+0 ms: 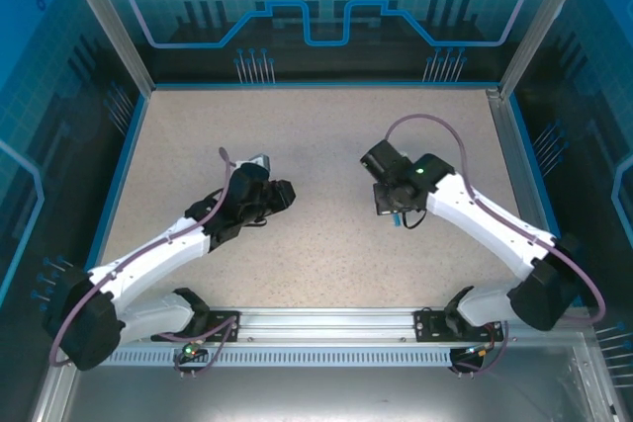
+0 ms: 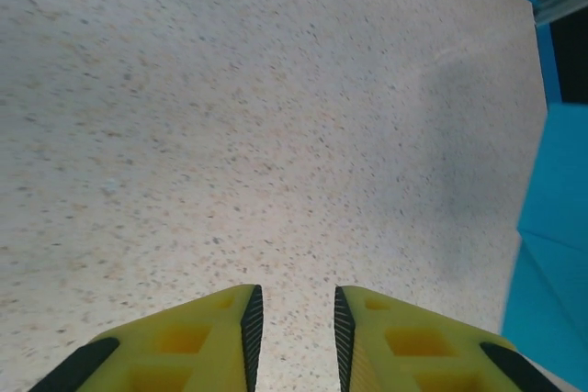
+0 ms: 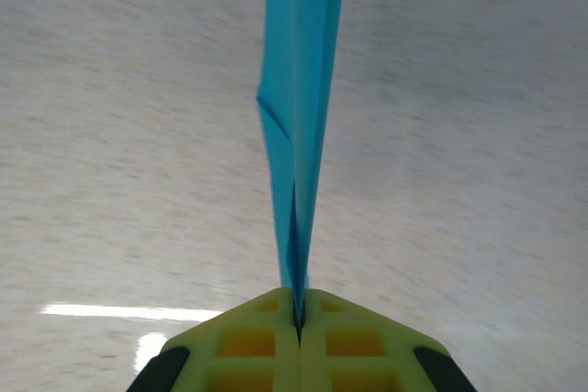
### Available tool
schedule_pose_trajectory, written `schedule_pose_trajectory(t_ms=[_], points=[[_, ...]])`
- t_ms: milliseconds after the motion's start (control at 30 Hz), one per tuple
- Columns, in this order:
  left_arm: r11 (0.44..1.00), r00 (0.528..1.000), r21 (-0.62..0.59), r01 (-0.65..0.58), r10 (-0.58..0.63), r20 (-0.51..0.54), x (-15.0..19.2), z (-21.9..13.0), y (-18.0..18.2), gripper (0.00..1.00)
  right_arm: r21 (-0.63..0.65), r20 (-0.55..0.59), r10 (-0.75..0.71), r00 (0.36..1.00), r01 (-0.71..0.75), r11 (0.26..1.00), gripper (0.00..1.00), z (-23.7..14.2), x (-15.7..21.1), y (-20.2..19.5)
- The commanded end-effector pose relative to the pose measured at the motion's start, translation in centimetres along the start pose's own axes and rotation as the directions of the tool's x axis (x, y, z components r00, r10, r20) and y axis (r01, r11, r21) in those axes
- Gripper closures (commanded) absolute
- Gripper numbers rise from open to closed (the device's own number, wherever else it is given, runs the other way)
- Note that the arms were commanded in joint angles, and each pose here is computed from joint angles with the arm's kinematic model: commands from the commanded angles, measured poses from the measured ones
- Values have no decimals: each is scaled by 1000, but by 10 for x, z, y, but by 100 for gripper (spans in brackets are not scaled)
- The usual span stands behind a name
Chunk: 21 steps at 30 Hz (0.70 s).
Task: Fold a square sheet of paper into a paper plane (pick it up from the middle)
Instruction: Turn over the paper at the center of the table.
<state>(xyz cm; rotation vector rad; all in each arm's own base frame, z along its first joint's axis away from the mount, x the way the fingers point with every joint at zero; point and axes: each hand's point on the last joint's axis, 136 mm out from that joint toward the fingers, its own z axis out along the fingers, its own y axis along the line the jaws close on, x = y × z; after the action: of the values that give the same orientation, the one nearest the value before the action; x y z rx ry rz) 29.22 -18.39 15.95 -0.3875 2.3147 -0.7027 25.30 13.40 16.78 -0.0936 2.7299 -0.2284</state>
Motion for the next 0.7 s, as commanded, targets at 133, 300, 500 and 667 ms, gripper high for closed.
schedule_pose_trajectory(t_ms=[133, 300, 500, 667], points=[[987, 991, -154, 55, -35, 126, -10, -25, 45, 69, 356, -143, -145, 979, 188, 915, 95, 21, 15, 4], [980, 980, -178, 94, -59, 191, -12, -44, 63, 65, 257, -246, -201, 948, 263, 930, 95, 61, 23, 77], [975, 978, -198, 105, -64, 201, -10, -56, 74, 64, 136, -317, -266, 910, 322, 937, 93, 90, 30, 149], [975, 979, -203, 93, -53, 197, -11, -61, 73, 63, -23, -312, -262, 913, 268, 963, 85, 97, 28, 186]])
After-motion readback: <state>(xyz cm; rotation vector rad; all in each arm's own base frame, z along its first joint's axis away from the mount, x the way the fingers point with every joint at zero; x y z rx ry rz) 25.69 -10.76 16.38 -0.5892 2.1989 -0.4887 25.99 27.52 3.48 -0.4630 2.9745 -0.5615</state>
